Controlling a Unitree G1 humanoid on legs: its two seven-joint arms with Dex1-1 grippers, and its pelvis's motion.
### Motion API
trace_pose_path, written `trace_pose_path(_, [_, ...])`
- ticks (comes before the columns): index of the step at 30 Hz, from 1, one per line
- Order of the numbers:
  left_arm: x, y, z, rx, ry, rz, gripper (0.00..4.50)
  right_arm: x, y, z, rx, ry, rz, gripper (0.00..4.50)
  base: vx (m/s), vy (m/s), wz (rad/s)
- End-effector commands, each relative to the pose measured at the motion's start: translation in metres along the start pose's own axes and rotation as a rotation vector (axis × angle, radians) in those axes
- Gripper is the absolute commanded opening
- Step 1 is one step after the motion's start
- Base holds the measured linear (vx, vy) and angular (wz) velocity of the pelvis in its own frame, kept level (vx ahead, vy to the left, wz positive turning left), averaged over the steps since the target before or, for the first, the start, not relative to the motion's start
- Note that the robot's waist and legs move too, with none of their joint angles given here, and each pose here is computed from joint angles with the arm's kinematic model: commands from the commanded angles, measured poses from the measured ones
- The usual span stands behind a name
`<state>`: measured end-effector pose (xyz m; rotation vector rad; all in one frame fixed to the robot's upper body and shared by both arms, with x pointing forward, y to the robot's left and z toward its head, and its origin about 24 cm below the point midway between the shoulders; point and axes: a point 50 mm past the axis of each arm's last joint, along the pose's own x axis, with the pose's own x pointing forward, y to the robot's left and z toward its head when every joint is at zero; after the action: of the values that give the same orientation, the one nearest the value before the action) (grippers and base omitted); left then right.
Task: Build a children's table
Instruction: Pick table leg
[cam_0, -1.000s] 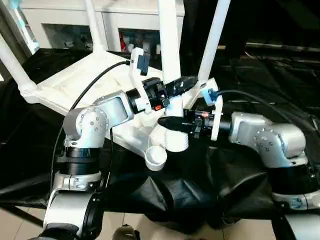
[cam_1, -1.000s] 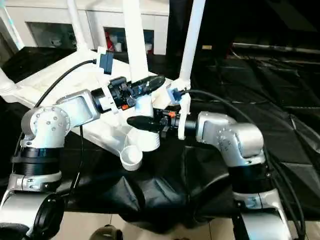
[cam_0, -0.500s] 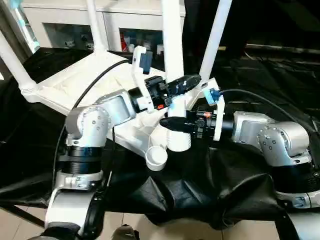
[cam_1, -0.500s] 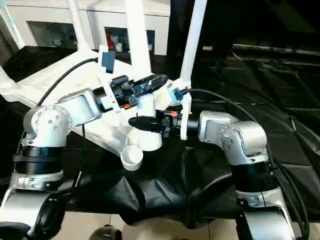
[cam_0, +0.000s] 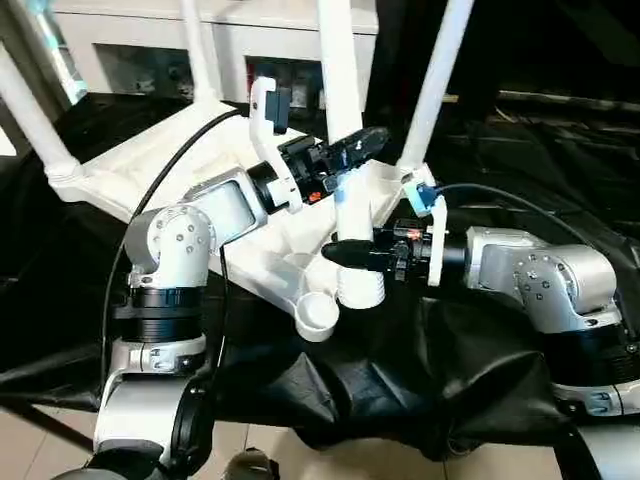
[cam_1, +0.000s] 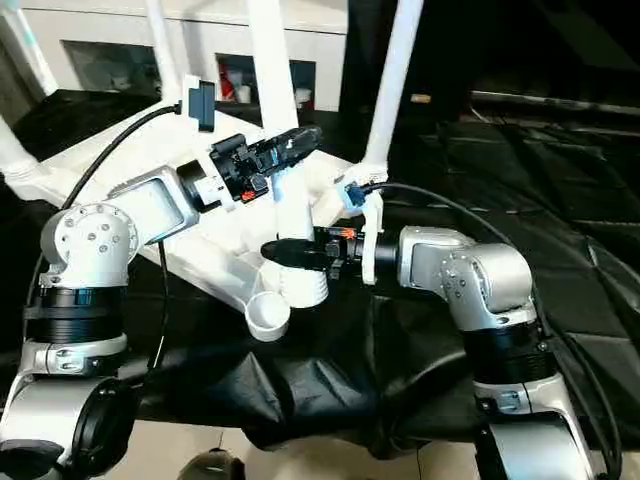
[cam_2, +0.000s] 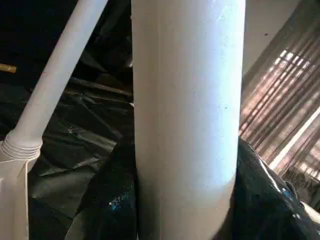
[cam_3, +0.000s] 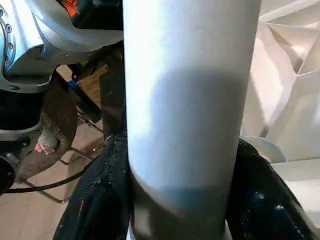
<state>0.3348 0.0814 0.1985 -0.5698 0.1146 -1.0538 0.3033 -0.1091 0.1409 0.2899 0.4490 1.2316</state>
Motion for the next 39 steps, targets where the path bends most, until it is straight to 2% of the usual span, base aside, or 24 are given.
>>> trace_pose_path(1, [0.007,-0.008,0.007,0.035,-0.008,-0.035,1.85,-0.003,-0.003,0.002,-0.071,0.004,-0.047,1.93,0.000,0.000,0.00])
trace_pose_path(2, [0.007,-0.009,0.007,0.045,-0.005,-0.037,1.85,-0.003,-0.004,0.002,-0.074,-0.001,-0.048,1.93,0.000,0.000,0.00])
trace_pose_path(3, [0.007,-0.009,0.007,0.050,-0.002,-0.038,1.85,-0.003,-0.004,0.002,-0.073,-0.004,-0.047,2.28,0.000,0.000,0.00])
trace_pose_path(8, [0.006,-0.011,0.004,0.084,0.037,-0.044,1.85,-0.004,-0.004,0.005,-0.053,-0.002,-0.027,2.71,0.000,0.000,0.00])
trace_pose_path(9, [0.005,-0.012,0.003,0.089,0.046,-0.049,1.85,-0.005,-0.005,0.005,-0.062,0.005,-0.032,2.94,0.000,0.000,0.00])
trace_pose_path(15, [0.006,-0.015,0.002,0.110,0.084,-0.081,1.85,-0.011,-0.010,0.008,-0.061,0.035,-0.020,3.03,0.000,0.000,0.00])
trace_pose_path(21, [0.007,-0.017,0.004,0.117,0.091,-0.096,1.85,-0.009,-0.008,0.002,-0.055,0.097,0.036,3.03,0.000,0.000,0.00])
trace_pose_path(39, [0.007,-0.020,0.003,0.119,0.104,-0.126,1.85,-0.003,-0.012,-0.001,-0.028,0.100,0.071,3.03,0.000,0.000,0.00])
